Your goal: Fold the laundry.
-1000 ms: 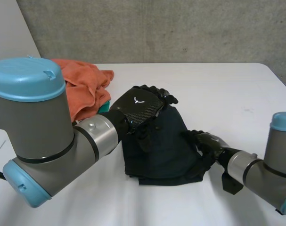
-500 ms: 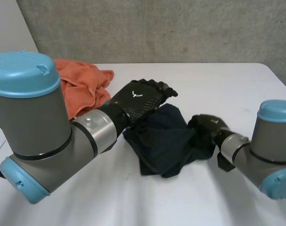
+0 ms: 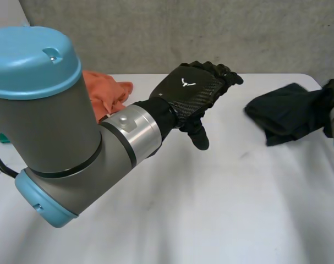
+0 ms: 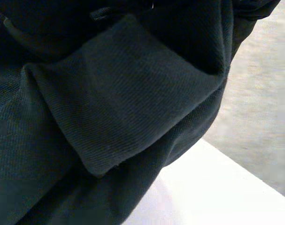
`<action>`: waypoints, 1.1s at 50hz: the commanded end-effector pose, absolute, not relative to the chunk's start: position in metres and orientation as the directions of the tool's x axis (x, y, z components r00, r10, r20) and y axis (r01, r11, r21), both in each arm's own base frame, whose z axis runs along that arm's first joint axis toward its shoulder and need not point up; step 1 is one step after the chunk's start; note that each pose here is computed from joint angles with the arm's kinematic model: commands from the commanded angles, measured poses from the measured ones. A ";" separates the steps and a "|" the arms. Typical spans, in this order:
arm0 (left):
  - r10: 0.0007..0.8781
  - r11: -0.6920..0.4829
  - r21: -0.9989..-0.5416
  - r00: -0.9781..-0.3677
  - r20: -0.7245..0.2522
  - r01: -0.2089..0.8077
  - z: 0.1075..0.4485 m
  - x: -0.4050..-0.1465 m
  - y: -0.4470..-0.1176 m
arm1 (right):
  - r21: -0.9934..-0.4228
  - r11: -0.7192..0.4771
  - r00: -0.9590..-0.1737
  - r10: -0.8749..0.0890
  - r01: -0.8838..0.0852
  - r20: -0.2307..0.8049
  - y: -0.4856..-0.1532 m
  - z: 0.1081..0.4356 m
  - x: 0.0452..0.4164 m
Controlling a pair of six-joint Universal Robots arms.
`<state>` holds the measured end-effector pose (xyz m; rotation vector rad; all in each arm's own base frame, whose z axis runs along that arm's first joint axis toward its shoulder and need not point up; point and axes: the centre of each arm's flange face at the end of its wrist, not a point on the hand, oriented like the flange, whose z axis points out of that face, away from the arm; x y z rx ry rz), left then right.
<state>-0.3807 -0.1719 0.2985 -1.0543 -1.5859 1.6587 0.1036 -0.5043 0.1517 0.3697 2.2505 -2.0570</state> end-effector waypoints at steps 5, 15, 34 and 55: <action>0.870 -0.086 -0.994 -0.482 -0.106 0.064 0.303 -0.388 -0.165 | -0.973 -0.002 -0.917 0.333 0.231 -0.218 -0.536 0.141 0.035; 0.883 -0.069 -0.996 -0.462 -0.084 0.049 0.304 -0.392 -0.157 | -0.974 -0.021 -0.915 0.339 0.226 -0.219 -0.542 0.135 0.027; 0.889 -0.057 -0.997 -0.451 -0.073 0.049 0.301 -0.394 -0.153 | -0.994 0.106 -0.927 0.375 0.032 0.010 -0.504 0.202 0.012; 0.385 -0.199 -0.965 -0.892 -0.238 0.172 0.305 -0.281 -0.336 | -0.916 -0.311 -0.767 -0.513 -0.252 0.385 -0.350 0.244 0.207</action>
